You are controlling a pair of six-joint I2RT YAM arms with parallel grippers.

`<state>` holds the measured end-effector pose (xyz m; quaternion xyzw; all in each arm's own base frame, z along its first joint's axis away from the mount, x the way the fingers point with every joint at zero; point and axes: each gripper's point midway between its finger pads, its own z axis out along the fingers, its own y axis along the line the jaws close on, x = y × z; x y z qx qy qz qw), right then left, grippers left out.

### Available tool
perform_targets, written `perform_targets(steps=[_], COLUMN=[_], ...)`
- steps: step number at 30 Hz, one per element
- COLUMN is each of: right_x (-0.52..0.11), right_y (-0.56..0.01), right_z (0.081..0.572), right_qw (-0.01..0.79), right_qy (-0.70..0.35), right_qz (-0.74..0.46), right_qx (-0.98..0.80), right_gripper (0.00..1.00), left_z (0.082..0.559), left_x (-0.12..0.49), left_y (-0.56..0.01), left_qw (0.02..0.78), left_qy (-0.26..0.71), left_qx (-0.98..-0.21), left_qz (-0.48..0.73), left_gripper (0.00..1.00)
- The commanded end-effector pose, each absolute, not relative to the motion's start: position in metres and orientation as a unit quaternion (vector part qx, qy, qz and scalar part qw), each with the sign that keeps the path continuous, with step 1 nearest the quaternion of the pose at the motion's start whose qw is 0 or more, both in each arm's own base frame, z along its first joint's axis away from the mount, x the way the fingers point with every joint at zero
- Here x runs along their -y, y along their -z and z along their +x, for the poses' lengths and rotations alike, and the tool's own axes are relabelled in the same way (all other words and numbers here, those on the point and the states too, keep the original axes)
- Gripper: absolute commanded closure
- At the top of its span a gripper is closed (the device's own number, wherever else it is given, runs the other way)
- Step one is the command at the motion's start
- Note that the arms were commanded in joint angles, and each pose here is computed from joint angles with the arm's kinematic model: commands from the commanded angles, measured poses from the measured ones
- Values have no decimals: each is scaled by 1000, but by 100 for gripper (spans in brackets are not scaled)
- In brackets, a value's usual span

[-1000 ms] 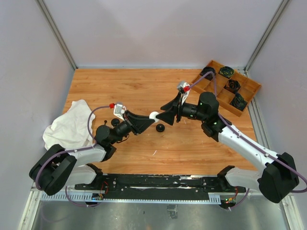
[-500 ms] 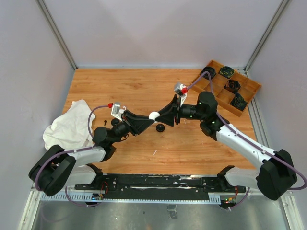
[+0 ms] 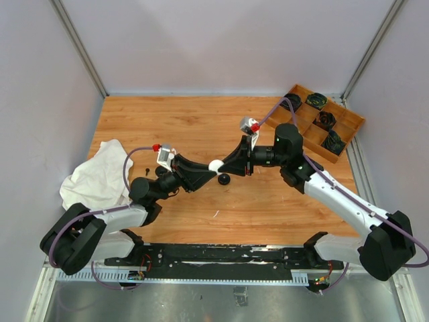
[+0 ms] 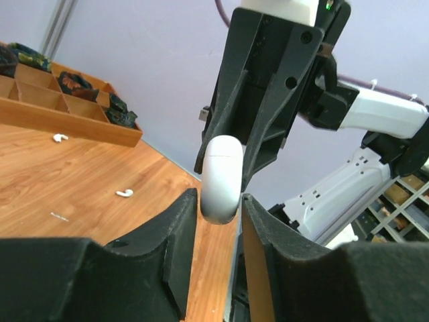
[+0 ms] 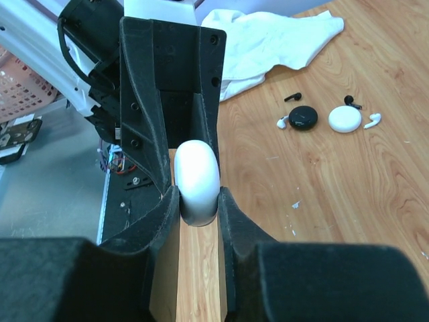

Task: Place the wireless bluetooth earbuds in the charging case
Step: Pick up the charging case at the center of the board.

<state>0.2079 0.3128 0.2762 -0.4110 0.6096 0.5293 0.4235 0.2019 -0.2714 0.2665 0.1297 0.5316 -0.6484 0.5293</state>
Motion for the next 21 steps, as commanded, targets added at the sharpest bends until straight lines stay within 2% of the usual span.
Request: perform_targets(steps=[1, 5, 7, 15, 21], right_x=[-303, -298, -296, -299, -305], right_y=[-285, -285, -284, -283, -282], right_z=[201, 195, 193, 184, 181], right_qw=[423, 405, 400, 384, 378], right_qy=[-499, -482, -471, -435, -413], right_qz=[-458, -482, -495, -539, -564], right_qx=[-602, -610, -611, -611, -607], right_gripper=[97, 97, 96, 94, 94], left_z=[196, 196, 196, 197, 193], left_x=[276, 282, 284, 285, 287], left_y=[-269, -259, -258, -260, -261], left_qw=[539, 539, 541, 559, 552], left_qy=[632, 604, 589, 552, 560], left_qx=[-525, -540, -542, -539, -532], left_qz=[184, 231, 257, 304, 315], left_gripper=[58, 47, 45, 45, 49])
